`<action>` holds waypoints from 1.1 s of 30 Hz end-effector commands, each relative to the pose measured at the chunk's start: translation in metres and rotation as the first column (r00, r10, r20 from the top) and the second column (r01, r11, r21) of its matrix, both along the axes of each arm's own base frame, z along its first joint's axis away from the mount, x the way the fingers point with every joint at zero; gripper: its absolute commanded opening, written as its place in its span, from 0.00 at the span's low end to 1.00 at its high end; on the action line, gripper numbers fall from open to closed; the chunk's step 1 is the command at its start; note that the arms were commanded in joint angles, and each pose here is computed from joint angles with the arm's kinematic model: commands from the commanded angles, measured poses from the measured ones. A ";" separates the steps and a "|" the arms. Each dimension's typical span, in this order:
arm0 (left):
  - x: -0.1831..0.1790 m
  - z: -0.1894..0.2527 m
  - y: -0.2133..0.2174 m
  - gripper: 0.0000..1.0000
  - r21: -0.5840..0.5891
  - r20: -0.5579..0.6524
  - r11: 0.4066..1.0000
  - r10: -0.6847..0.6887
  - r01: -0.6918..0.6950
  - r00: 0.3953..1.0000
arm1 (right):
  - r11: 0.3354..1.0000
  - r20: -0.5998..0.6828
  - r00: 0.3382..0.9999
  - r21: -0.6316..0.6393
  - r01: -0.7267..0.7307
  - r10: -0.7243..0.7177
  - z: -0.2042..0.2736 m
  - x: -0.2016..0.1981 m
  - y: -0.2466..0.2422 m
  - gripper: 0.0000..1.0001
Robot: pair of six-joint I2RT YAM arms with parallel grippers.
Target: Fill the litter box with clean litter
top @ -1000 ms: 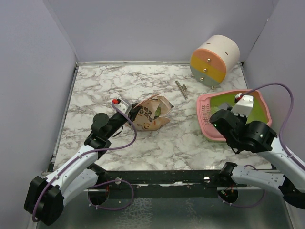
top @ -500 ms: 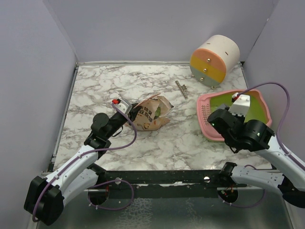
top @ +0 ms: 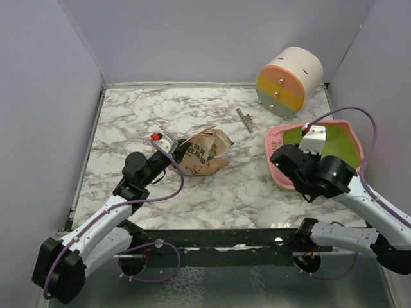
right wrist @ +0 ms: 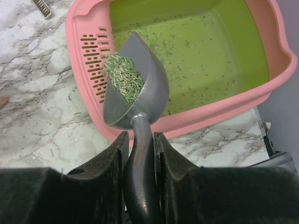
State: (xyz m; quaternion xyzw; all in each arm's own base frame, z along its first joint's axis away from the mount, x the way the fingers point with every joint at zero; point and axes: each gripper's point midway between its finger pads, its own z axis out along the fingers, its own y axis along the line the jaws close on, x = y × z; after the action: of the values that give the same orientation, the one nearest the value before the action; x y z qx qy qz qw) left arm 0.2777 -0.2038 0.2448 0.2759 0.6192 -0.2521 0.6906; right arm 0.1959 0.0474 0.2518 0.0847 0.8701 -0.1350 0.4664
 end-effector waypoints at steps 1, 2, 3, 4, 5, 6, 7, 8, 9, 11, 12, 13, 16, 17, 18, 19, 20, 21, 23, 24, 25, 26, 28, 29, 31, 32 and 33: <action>-0.007 0.025 -0.003 0.22 -0.040 0.052 0.999 -0.023 0.025 0.998 | 0.999 0.047 0.999 0.021 0.025 -0.026 0.012 0.004 -0.005 0.01; -0.007 0.026 -0.002 0.22 -0.042 0.054 0.999 -0.020 0.022 0.998 | 0.999 0.046 0.999 0.019 0.029 -0.030 0.011 0.004 -0.005 0.01; -0.007 0.026 -0.002 0.22 -0.044 0.054 0.999 -0.016 0.019 0.998 | 0.999 0.043 0.999 0.015 0.032 -0.032 0.011 0.005 -0.005 0.01; -0.007 0.027 -0.002 0.22 -0.046 0.054 0.999 -0.015 0.017 0.998 | 0.999 0.040 0.999 0.011 0.036 -0.036 0.010 0.005 -0.005 0.01; -0.008 0.027 -0.002 0.22 -0.049 0.054 0.999 -0.016 0.019 0.998 | 0.999 0.035 0.999 0.004 0.039 -0.039 0.009 0.006 -0.005 0.01; -0.008 0.028 -0.002 0.22 -0.052 0.053 0.998 -0.016 0.019 0.998 | 0.999 0.030 0.999 0.000 0.041 -0.041 0.008 0.007 -0.005 0.01; -0.008 0.029 -0.002 0.22 -0.054 0.054 0.998 -0.017 0.020 0.998 | 0.999 0.025 0.999 -0.008 0.045 -0.045 0.007 0.008 -0.004 0.01; -0.008 0.028 -0.002 0.22 -0.055 0.053 0.998 -0.016 0.019 0.998 | 0.999 0.019 0.999 -0.014 0.048 -0.047 0.006 0.009 -0.004 0.01; -0.008 0.029 -0.002 0.22 -0.054 0.055 0.998 -0.016 0.019 0.998 | 0.999 0.014 0.999 -0.021 0.049 -0.049 0.004 0.010 -0.003 0.01; -0.009 0.029 -0.002 0.22 -0.055 0.056 0.998 -0.017 0.020 0.998 | 0.998 0.004 0.998 -0.032 0.055 -0.055 0.002 0.011 -0.003 0.01; -0.009 0.029 -0.002 0.22 -0.056 0.056 0.998 -0.016 0.020 0.998 | 0.998 0.001 0.998 -0.036 0.058 -0.058 0.001 0.012 -0.003 0.01; -0.009 0.030 -0.002 0.22 -0.056 0.058 0.998 -0.017 0.020 0.998 | 0.997 -0.001 0.998 -0.037 0.061 -0.061 0.001 0.012 -0.003 0.01; -0.010 0.030 -0.003 0.22 -0.057 0.058 0.998 -0.020 0.023 0.998 | 0.997 -0.012 0.998 -0.047 0.067 -0.068 -0.002 0.014 -0.003 0.01; -0.010 0.030 -0.002 0.22 -0.057 0.057 0.998 -0.019 0.022 0.998 | 0.996 -0.017 0.997 -0.052 0.069 -0.070 -0.003 0.014 -0.003 0.01; -0.009 0.029 -0.002 0.22 -0.056 0.056 0.998 -0.017 0.021 0.998 | 0.996 -0.020 0.997 -0.056 0.070 -0.072 -0.004 0.015 -0.003 0.01; -0.009 0.029 -0.002 0.22 -0.056 0.055 0.998 -0.017 0.020 0.998 | 0.995 -0.026 0.997 -0.063 0.072 -0.073 -0.005 0.016 -0.002 0.01; -0.009 0.028 -0.003 0.22 -0.055 0.053 0.998 -0.017 0.020 0.998 | 0.995 -0.033 0.997 -0.072 0.072 -0.075 -0.007 0.017 -0.001 0.01; -0.009 0.028 -0.003 0.22 -0.056 0.051 0.998 -0.016 0.019 0.999 | 0.994 -0.040 0.996 -0.079 0.071 -0.074 -0.009 0.018 0.000 0.01; -0.009 0.027 -0.003 0.22 -0.055 0.046 0.998 -0.018 0.020 0.999 | 0.993 -0.060 0.995 -0.096 0.069 -0.075 -0.013 0.020 0.003 0.01; -0.008 0.027 -0.003 0.22 -0.055 0.045 0.998 -0.018 0.020 0.999 | 0.992 -0.071 0.995 -0.105 0.067 -0.074 -0.016 0.021 0.004 0.01; -0.008 0.026 -0.004 0.22 -0.055 0.042 0.998 -0.020 0.022 0.999 | 0.991 -0.081 0.994 -0.115 0.066 -0.076 -0.018 0.022 0.006 0.01; -0.008 0.025 -0.005 0.22 -0.053 0.040 0.998 -0.021 0.023 0.999 | 0.990 -0.091 0.993 -0.129 0.065 -0.077 -0.021 0.023 0.006 0.01; -0.008 0.025 -0.004 0.22 -0.053 0.041 0.998 -0.020 0.022 0.999 | 0.987 -0.101 0.991 -0.146 0.068 -0.083 -0.024 0.025 0.007 0.01; -0.009 0.024 -0.005 0.22 -0.053 0.040 0.998 -0.021 0.023 0.999 | 0.986 -0.103 0.991 -0.153 0.071 -0.087 -0.025 0.026 0.007 0.01; -0.009 0.025 -0.005 0.22 -0.052 0.042 0.998 -0.022 0.024 0.999 | 0.984 -0.105 0.990 -0.163 0.079 -0.097 -0.025 0.028 0.006 0.01; -0.009 0.024 -0.005 0.22 -0.051 0.041 0.998 -0.023 0.025 0.999 | 0.982 -0.105 0.990 -0.168 0.081 -0.100 -0.025 0.029 0.005 0.01; -0.009 0.024 -0.006 0.22 -0.049 0.042 0.998 -0.024 0.026 0.999 | 0.981 -0.104 0.989 -0.178 0.083 -0.103 -0.024 0.031 0.004 0.01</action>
State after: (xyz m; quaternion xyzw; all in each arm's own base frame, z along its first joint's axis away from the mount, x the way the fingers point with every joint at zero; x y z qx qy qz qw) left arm 0.2709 -0.2056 0.2468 0.2785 0.6181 -0.2582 0.6883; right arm 0.2176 0.0535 0.2158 0.0635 0.8848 -0.2333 0.3984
